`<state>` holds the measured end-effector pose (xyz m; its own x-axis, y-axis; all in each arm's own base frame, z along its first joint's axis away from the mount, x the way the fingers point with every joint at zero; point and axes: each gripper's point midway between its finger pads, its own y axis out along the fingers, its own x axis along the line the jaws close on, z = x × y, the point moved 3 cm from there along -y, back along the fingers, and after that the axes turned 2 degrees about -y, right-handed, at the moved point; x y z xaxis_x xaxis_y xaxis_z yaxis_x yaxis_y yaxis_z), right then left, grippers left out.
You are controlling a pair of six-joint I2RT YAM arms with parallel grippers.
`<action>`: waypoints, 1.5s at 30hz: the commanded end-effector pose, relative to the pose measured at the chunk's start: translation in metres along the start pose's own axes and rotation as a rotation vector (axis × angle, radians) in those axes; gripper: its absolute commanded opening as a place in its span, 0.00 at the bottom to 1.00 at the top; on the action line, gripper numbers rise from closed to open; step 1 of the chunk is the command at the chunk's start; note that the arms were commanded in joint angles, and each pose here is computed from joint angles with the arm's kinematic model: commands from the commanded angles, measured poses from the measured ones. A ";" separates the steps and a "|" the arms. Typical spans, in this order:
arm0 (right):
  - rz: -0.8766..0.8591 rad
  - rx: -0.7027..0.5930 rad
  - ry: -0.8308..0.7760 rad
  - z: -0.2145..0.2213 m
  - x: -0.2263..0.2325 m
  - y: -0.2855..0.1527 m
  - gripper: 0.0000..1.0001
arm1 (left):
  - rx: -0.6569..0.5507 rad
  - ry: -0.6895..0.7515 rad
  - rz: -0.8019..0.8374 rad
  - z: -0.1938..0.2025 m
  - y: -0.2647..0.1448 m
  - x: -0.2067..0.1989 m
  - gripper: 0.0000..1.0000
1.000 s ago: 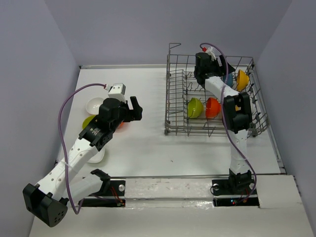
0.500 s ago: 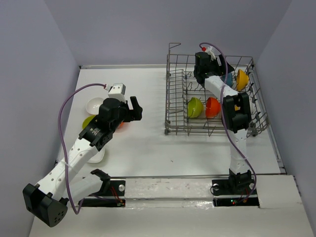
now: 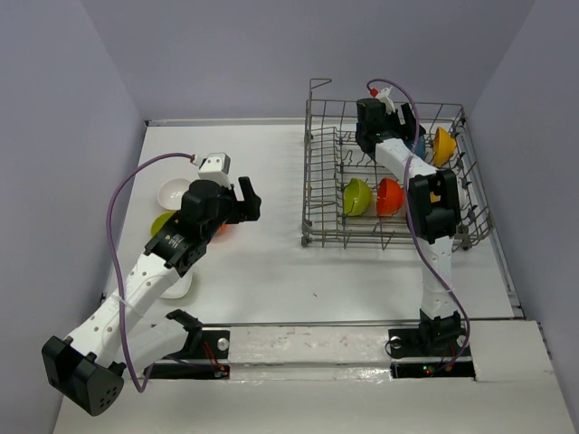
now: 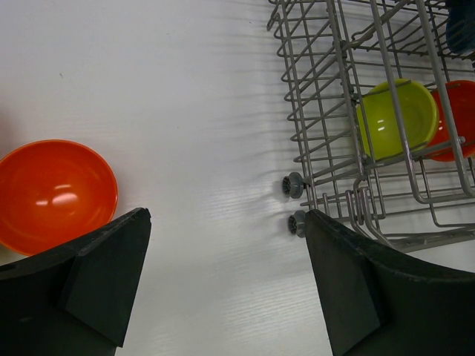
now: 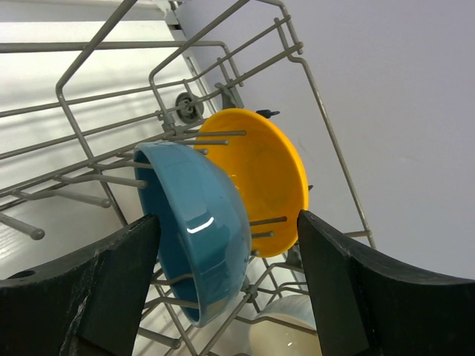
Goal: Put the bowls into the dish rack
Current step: Insert the bowl into the dish rack, then pick up the bowl from the corner of the board.
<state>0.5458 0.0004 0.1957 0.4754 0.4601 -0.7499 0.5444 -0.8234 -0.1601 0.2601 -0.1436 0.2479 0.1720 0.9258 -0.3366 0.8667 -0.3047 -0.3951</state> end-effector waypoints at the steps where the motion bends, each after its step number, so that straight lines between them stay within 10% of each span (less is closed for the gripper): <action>1: -0.027 -0.016 0.076 -0.011 -0.009 -0.005 0.80 | -0.022 0.015 0.010 -0.002 -0.002 0.000 0.94; 26: -0.336 -0.142 0.405 -0.078 -0.111 -0.072 0.81 | -0.037 0.006 -0.054 -0.005 0.001 0.015 0.94; 36: -0.698 -0.256 0.798 -0.096 -0.233 -0.160 0.83 | -0.009 -0.044 -0.368 -0.002 0.020 0.074 0.93; 45: -1.046 -0.274 0.871 -0.060 -0.213 -0.210 0.83 | -0.024 -0.212 -0.639 -0.015 -0.013 0.136 0.93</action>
<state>0.3592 0.0608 0.4596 0.1269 0.9667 0.2220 0.9866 -0.1000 -0.1286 0.2857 -0.0347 0.1950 -0.3642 0.9175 -0.1596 0.7873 0.2118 -0.5790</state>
